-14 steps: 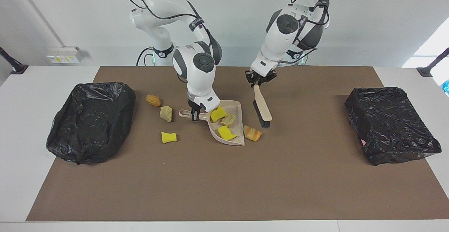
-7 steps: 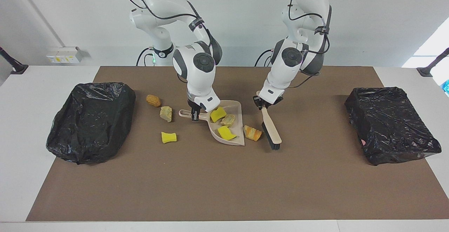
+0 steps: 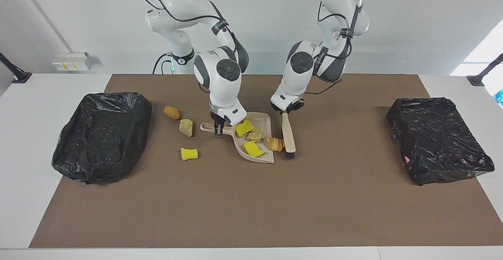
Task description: Sweep and dump trash in bin
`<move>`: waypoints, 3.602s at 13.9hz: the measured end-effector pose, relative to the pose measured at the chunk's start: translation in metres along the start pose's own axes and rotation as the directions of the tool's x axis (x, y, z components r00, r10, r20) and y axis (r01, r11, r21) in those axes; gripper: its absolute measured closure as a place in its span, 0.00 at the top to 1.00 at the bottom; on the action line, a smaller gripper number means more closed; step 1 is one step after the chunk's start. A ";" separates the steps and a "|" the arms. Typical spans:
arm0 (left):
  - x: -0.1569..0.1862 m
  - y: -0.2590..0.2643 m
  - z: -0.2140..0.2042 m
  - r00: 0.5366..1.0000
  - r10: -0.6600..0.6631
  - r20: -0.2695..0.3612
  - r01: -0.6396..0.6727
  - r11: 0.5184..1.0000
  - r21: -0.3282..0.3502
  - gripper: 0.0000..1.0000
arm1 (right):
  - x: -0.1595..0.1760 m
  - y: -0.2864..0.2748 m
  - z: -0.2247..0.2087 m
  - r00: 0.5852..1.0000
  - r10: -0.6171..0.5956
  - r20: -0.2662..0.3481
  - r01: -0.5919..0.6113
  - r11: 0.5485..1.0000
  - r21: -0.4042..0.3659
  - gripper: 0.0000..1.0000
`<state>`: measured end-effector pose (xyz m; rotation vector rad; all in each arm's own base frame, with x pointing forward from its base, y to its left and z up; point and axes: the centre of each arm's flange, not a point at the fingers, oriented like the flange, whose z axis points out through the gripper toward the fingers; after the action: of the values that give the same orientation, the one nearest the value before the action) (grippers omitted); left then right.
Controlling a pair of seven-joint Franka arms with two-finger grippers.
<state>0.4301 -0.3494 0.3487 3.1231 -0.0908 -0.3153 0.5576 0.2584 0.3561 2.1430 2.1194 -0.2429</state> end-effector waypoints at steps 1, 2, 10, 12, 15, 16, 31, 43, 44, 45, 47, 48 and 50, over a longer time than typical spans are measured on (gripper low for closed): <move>-0.012 0.014 -0.001 1.000 0.006 0.003 -0.006 1.000 0.008 0.26 | 0.000 0.000 0.000 1.000 0.000 0.000 0.000 1.000 0.000 0.32; -0.022 0.024 -0.003 1.000 0.006 -0.002 -0.006 1.000 0.009 0.26 | 0.000 0.000 0.000 1.000 0.000 0.000 0.000 1.000 0.000 0.32; -0.009 -0.019 -0.062 0.994 -0.102 -0.035 0.100 0.993 -0.061 0.26 | 0.000 0.000 0.000 1.000 0.000 0.000 0.000 1.000 0.000 0.32; -0.024 -0.050 -0.100 0.997 -0.073 -0.004 0.073 0.996 -0.046 0.26 | 0.000 0.000 0.000 1.000 0.000 0.000 0.000 1.000 0.000 0.32; -0.074 -0.068 -0.124 0.999 -0.025 0.035 0.026 1.000 -0.014 0.26 | 0.000 0.000 0.000 1.000 0.000 0.000 0.000 1.000 0.000 0.32; -0.094 -0.067 -0.114 0.999 -0.005 0.040 0.005 1.000 -0.002 0.26 | 0.000 0.000 0.000 1.000 0.000 0.000 0.000 1.000 0.000 0.32; -0.164 0.000 0.037 0.998 -0.057 0.037 0.057 0.998 0.011 0.26 | 0.000 0.000 0.000 1.000 0.000 0.000 0.000 1.000 0.000 0.32; -0.158 -0.001 0.035 0.996 -0.092 0.017 0.092 0.995 -0.022 0.41 | -0.010 0.005 0.000 1.000 0.019 -0.003 -0.019 1.000 0.001 0.32; -0.157 -0.001 0.034 0.995 -0.094 0.017 0.094 0.995 -0.023 0.51 | -0.013 0.006 -0.003 1.000 0.025 -0.005 -0.025 1.000 -0.004 0.32; -0.156 -0.002 0.034 0.995 -0.096 0.017 0.096 0.995 -0.024 0.64 | -0.020 0.008 -0.009 0.999 0.037 -0.008 -0.037 0.999 -0.011 0.32; -0.155 -0.003 0.034 0.995 -0.098 0.018 0.099 0.995 -0.025 0.87 | -0.042 0.013 -0.028 0.999 0.049 -0.023 -0.050 0.998 -0.028 0.32; -0.153 -0.005 0.034 0.994 -0.105 0.018 0.105 0.994 -0.026 1.00 | -0.061 0.016 -0.040 0.998 0.044 -0.044 -0.045 0.999 -0.027 0.32; -0.138 -0.015 0.027 0.989 -0.144 0.013 0.145 0.989 -0.042 1.00 | -0.099 0.022 -0.059 0.997 0.026 -0.070 -0.028 0.999 -0.023 0.32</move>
<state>0.2909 -0.3259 0.3496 3.0915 0.1412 -0.3295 0.5808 0.1725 0.4324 2.1962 2.1176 -0.1412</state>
